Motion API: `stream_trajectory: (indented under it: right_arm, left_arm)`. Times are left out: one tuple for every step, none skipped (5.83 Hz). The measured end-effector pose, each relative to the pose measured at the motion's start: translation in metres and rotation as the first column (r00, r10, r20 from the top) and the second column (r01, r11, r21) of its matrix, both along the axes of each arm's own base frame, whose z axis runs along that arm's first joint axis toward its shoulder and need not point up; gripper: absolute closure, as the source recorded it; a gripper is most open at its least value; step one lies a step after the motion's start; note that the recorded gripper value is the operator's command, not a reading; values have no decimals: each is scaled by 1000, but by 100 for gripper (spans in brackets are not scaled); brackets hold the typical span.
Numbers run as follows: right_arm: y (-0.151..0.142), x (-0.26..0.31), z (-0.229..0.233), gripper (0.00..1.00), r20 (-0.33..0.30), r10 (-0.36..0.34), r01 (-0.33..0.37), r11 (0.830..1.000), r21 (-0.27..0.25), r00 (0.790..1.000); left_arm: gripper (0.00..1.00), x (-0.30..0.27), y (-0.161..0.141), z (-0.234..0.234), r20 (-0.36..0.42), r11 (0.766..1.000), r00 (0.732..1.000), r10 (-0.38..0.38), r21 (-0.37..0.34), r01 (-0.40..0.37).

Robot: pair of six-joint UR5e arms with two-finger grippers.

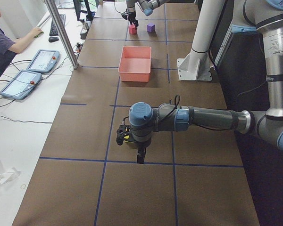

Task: Place blocks into pink bin with both arms
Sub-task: 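Carry the pink cube with the right gripper over the bin and release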

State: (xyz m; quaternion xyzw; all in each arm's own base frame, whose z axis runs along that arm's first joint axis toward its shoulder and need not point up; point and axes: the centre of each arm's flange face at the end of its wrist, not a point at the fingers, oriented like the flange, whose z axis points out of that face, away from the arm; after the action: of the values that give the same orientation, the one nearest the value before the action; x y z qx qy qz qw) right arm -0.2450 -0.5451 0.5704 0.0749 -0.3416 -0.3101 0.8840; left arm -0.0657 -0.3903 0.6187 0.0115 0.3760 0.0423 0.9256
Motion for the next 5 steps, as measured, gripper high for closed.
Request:
stream_trajectory:
  right_arm:
    - [-1,-3,0,79,-2,-4,4,1000,2,1000]
    - [-4,-4,-7,79,5,-2,2,1000,12,1000]
    - [-10,-4,-24,79,21,13,-13,1000,21,1000]
    - [-15,-3,-52,79,51,73,-73,997,1,996]
    - [-12,-5,-91,78,88,187,-181,981,-76,978]
  left_arm:
    - [0,0,0,0,0,1000,1000,0,0,0]
    - [0,0,0,0,0,1000,1000,0,-1,0]
    - [0,0,0,0,0,1000,1000,0,0,0]
    - [0,0,-1,-1,0,1000,1000,0,2,0]
    - [0,0,-1,-3,0,1000,1000,1,8,-1]
